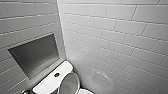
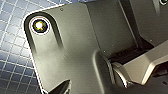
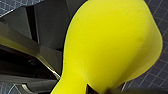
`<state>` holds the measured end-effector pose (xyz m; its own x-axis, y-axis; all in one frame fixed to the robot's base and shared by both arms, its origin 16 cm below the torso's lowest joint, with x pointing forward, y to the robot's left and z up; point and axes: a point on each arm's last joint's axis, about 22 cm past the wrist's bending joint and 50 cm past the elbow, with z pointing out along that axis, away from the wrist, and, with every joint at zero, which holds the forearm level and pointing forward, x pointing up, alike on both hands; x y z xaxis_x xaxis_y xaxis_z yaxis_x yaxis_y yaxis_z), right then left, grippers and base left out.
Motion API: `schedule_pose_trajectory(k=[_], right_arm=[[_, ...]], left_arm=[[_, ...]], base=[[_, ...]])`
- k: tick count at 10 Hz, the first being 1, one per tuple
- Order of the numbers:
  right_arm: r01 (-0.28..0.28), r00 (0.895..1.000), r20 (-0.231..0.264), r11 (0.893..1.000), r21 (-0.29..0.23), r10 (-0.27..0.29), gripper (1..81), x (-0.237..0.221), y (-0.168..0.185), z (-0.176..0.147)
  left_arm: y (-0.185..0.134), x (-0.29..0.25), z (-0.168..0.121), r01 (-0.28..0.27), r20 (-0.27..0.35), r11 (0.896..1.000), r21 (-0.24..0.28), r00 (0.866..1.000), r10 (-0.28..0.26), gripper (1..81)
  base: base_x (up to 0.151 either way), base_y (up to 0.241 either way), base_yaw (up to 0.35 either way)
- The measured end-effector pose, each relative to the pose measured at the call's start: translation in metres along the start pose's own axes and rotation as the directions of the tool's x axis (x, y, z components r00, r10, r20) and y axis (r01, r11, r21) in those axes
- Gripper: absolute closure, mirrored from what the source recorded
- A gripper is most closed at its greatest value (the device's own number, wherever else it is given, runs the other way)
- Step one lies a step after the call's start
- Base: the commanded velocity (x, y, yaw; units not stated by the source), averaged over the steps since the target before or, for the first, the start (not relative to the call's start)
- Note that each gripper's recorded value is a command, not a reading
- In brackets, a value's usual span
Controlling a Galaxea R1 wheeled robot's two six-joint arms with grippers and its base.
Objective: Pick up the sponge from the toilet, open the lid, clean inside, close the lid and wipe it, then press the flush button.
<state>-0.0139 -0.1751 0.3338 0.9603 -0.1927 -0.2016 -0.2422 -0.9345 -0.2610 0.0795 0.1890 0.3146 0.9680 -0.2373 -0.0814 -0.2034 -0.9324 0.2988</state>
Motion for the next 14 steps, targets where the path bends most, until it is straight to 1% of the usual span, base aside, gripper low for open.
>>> schedule_pose_trajectory(k=[2,3,4,6,7,8,9,10,11,13,14], right_arm=[[0.007,1.0,0.015,1.0,-0.001,-0.007,81.1,-0.006,0.0,0.0],[0.029,0.999,0.02,1.0,0.0,-0.029,81.1,-0.002,-0.001,0.0],[0.061,0.998,0.03,0.998,0.001,-0.061,81.1,0.004,-0.002,0.001],[0.126,0.991,0.05,0.992,0.005,-0.126,81.1,0.016,-0.006,0.003],[0.15,0.987,0.053,0.989,0.005,-0.15,81.1,0.023,-0.007,0.003],[0.16,0.986,0.052,0.987,0.005,-0.16,81.1,0.028,-0.008,0.004],[0.157,0.987,0.04,0.988,0.0,-0.157,81.1,0.034,-0.004,0.003],[0.155,0.987,0.04,0.988,-0.005,-0.155,81.1,0.036,0.004,0.0],[0.154,0.988,0.029,0.988,-0.002,-0.153,81.1,0.044,0.008,-0.002],[0.157,0.988,-0.009,0.987,0.042,-0.157,81.1,0.071,-0.001,-0.006],[0.157,0.988,-0.028,0.984,0.086,-0.155,81.1,0.083,-0.015,-0.01]], left_arm=[[0.0,-0.004,0.0,0.012,0.002,1.0,0.001,1.0,-0.012,1.0],[-0.002,-0.004,-0.002,0.032,-0.01,0.999,0.005,0.999,-0.032,1.0],[-0.004,-0.01,-0.003,0.065,-0.022,0.998,0.009,0.998,-0.064,1.0],[-0.005,-0.03,-0.006,0.133,-0.031,0.991,0.017,0.991,-0.132,1.0],[-0.005,-0.037,-0.007,0.156,-0.035,0.988,0.019,0.987,-0.156,1.0],[-0.006,-0.039,-0.007,0.166,-0.037,0.986,0.02,0.986,-0.165,1.0],[-0.005,-0.039,-0.007,0.165,-0.037,0.986,0.02,0.986,-0.164,1.0],[-0.006,-0.038,-0.007,0.165,-0.038,0.986,0.02,0.986,-0.164,1.0],[-0.005,-0.041,-0.007,0.165,-0.029,0.986,0.02,0.986,-0.164,1.0],[-0.002,-0.057,-0.007,0.17,-0.011,0.985,0.02,0.985,-0.17,1.0],[-0.003,-0.072,-0.008,0.174,0.006,0.985,0.023,0.985,-0.174,1.0]], base=[[0.0,0.0,0.0],[0.0,0.0,0.0],[0.0,0.0,0.0],[0.0,0.0,0.0],[0.0,0.0,0.0],[0.0,0.0,0.0],[0.0,0.0,0.0],[0.0,0.0,0.0],[0.0,0.0,0.0],[0.0,0.0,0.0],[0.0,0.0,0.0]])
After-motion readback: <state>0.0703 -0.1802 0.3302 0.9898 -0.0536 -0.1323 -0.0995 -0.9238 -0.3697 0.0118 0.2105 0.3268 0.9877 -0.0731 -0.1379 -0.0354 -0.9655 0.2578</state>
